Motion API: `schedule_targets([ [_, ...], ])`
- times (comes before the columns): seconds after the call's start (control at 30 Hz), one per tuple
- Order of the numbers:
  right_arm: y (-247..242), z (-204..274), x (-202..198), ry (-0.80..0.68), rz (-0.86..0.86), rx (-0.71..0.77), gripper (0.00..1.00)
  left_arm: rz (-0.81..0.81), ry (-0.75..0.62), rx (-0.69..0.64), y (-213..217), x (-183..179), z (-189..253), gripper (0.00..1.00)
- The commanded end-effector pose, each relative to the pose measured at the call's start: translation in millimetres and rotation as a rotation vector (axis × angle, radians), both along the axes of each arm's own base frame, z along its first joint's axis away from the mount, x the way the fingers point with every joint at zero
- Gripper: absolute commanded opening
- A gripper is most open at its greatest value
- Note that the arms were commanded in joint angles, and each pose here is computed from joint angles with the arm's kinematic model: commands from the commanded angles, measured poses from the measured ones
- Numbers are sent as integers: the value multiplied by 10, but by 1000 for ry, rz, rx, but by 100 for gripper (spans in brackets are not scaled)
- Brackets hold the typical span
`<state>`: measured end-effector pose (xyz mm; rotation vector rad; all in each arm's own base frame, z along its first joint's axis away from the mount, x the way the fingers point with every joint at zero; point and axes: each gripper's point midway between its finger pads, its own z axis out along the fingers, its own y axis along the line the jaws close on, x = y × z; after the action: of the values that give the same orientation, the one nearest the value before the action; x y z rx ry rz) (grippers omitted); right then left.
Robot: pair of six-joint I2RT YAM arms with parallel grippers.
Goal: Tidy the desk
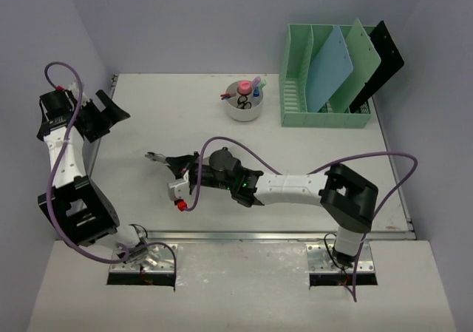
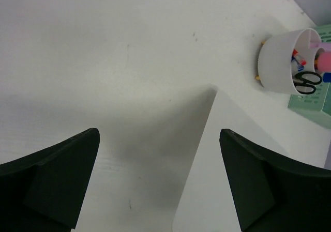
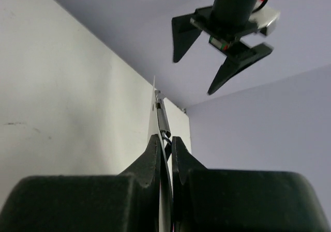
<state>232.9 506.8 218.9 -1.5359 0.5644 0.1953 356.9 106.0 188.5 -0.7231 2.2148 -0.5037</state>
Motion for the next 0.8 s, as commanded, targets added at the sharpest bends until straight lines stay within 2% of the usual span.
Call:
schedule_targets([
  [0.0, -151, 442, 19, 111, -59, 149, 1, -175, -342, 265, -14, 134, 770, 100],
  [0.07, -239, 541, 36, 179, -86, 154, 1, -180, -381, 307, -26, 108, 869, 100],
  [0.1, -281, 613, 91, 263, -120, 183, 1, -178, -394, 320, -15, 116, 901, 100],
  [0.13, -335, 541, 104, 335, -147, 151, 1, -174, -395, 326, -7, 114, 911, 100],
  [0.2, -457, 776, 132, 490, -180, 213, 1, -168, -401, 338, 5, 111, 937, 100],
  [0.33, -706, 953, 139, 644, -244, 237, 1, -154, -434, 368, 13, 96, 991, 100],
  [0.57, -1155, 1571, 368, 733, -329, 383, 1, -195, -552, 379, -165, 20, 1193, 100],
  [0.77, -1624, 2029, 622, 747, -398, 517, 1, -215, -577, 390, -217, -11, 1230, 100],
])
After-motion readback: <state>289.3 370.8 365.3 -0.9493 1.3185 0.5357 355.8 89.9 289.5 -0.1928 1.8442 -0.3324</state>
